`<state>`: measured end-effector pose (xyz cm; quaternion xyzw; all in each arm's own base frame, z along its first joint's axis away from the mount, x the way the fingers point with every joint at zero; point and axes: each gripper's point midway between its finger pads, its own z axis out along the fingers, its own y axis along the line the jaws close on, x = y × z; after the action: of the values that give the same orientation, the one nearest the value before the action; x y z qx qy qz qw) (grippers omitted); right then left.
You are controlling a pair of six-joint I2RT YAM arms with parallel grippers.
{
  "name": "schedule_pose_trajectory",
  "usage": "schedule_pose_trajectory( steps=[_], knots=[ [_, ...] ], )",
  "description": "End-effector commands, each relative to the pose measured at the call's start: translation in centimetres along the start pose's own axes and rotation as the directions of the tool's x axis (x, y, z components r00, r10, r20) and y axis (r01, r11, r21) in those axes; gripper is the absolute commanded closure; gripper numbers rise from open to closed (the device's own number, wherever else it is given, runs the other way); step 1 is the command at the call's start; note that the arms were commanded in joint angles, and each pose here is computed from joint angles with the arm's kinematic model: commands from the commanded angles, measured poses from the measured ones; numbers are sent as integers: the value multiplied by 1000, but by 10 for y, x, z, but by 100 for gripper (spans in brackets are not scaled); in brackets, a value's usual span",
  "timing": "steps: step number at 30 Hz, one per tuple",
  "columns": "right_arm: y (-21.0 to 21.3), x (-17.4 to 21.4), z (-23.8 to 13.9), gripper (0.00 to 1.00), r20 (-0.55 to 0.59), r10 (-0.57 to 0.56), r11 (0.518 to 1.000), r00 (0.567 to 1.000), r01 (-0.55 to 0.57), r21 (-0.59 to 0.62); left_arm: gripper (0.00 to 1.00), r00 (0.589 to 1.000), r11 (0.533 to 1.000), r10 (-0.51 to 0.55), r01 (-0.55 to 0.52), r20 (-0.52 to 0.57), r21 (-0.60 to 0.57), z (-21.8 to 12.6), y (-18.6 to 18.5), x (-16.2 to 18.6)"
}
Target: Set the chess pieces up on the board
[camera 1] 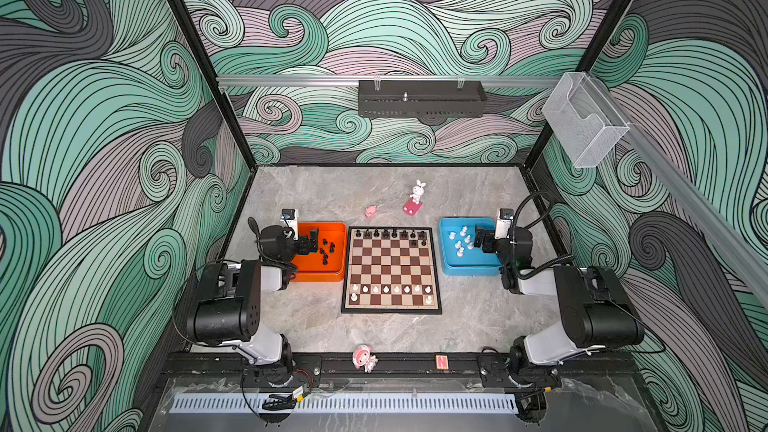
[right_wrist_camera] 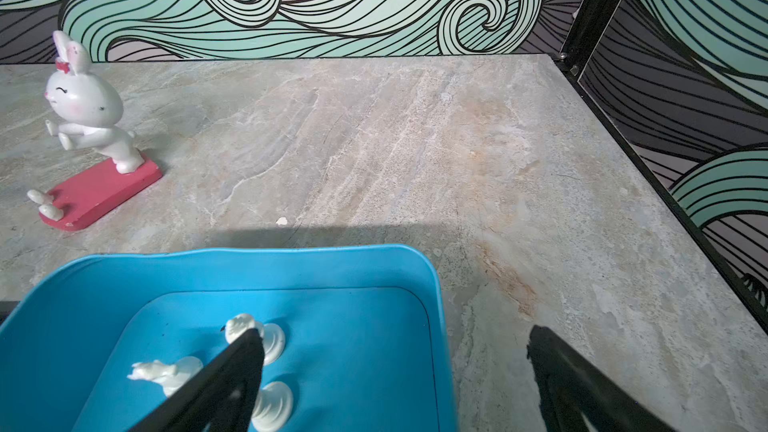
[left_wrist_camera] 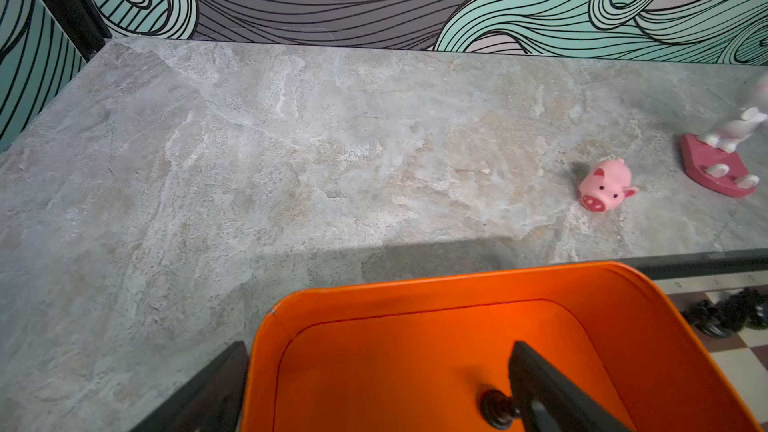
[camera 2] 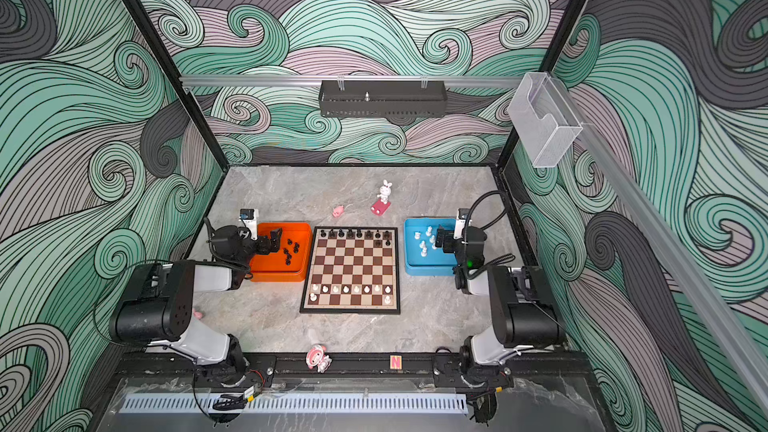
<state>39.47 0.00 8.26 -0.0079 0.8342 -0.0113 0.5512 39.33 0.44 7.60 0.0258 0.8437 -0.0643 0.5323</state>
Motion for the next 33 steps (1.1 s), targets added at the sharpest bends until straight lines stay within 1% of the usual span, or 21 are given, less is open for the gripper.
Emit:
schedule_pose_trajectory(
  steps=[1,26,28,33],
  knots=[
    [5,-10,1,1,26,-5,1000,1000,6,-25,1,1000,1000,-4,4,-4,1,-1,0,-10],
    [4,-10,1,1,27,-4,1000,1000,4,-24,1,1000,1000,1,-1,-6,-13,-1,1,-9],
    [4,-9,1,1,26,-5,1000,1000,5,-24,1,1000,998,-24,24,-5,-63,0,9,-10],
    [4,-10,1,1,28,-5,1000,1000,6,-23,1,1000,997,-25,24,-9,-69,0,11,-10]
  ],
)
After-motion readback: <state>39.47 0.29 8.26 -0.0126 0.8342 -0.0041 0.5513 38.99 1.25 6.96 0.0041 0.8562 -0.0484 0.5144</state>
